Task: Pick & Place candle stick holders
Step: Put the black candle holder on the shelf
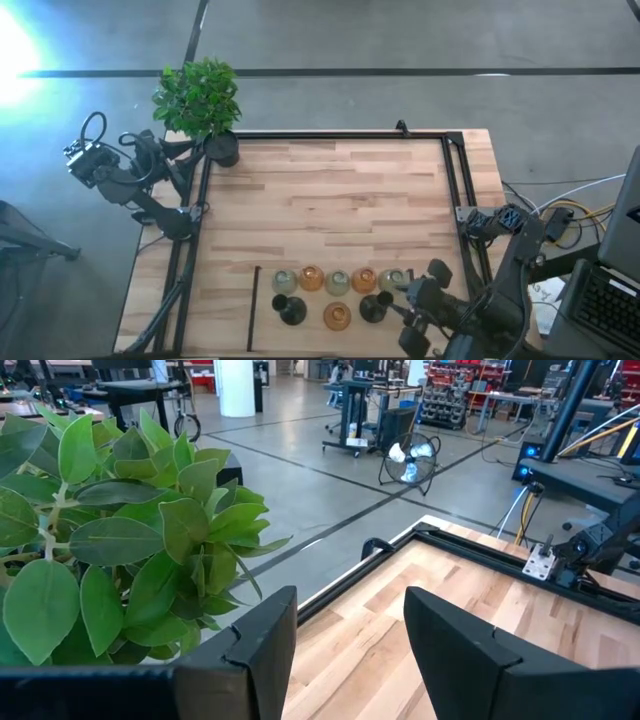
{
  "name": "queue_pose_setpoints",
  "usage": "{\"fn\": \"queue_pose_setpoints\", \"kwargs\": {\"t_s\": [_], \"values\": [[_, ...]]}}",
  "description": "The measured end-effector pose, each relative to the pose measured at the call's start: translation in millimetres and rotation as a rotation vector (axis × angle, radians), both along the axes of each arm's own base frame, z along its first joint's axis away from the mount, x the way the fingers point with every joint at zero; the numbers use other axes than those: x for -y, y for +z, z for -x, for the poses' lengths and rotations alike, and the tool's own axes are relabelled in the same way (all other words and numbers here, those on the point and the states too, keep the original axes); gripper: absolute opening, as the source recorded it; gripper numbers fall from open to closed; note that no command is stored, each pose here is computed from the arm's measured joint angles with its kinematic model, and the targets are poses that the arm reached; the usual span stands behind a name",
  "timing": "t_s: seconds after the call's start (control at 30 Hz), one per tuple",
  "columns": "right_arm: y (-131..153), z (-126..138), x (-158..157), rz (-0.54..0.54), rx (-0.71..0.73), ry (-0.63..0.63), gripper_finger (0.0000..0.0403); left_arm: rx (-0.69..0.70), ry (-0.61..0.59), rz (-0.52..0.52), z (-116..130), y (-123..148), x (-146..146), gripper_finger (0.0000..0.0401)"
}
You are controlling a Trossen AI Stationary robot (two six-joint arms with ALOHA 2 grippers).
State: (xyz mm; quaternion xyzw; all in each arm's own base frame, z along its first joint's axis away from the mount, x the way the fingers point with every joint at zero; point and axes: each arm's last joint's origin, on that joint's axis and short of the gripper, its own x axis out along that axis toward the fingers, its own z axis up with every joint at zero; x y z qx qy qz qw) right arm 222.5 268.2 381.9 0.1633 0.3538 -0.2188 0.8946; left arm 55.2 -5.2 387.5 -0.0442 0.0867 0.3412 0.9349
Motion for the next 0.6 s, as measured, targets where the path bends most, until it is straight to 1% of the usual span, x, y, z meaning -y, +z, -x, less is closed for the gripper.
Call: {"fn": "queue_pose_setpoints", "kwargs": {"t_s": [0.13, 0.27, 0.47, 0.6], "values": [[11.8, 10.4, 6.9, -0.081, -0.057, 0.04, 0.0178, 0.0, 0.0, 0.0, 0.0, 0.0, 0.0, 0.019], [26.0, 23.4, 14.3, -0.116, -0.044, 0.074, 0.0159, 0.0, 0.0, 0.0, 0.1, 0.0, 0.0, 0.019], [44.1, 49.1, 20.8, -0.211, -0.002, 0.086, 0.0118, 0.0, 0.0, 0.0, 0.0, 0.0, 0.0, 0.019], [45.0, 67.6, 15.3, -0.276, 0.006, 0.078, 0.0081, 0.0, 0.0, 0.0, 0.0, 0.0, 0.0, 0.019]]}}
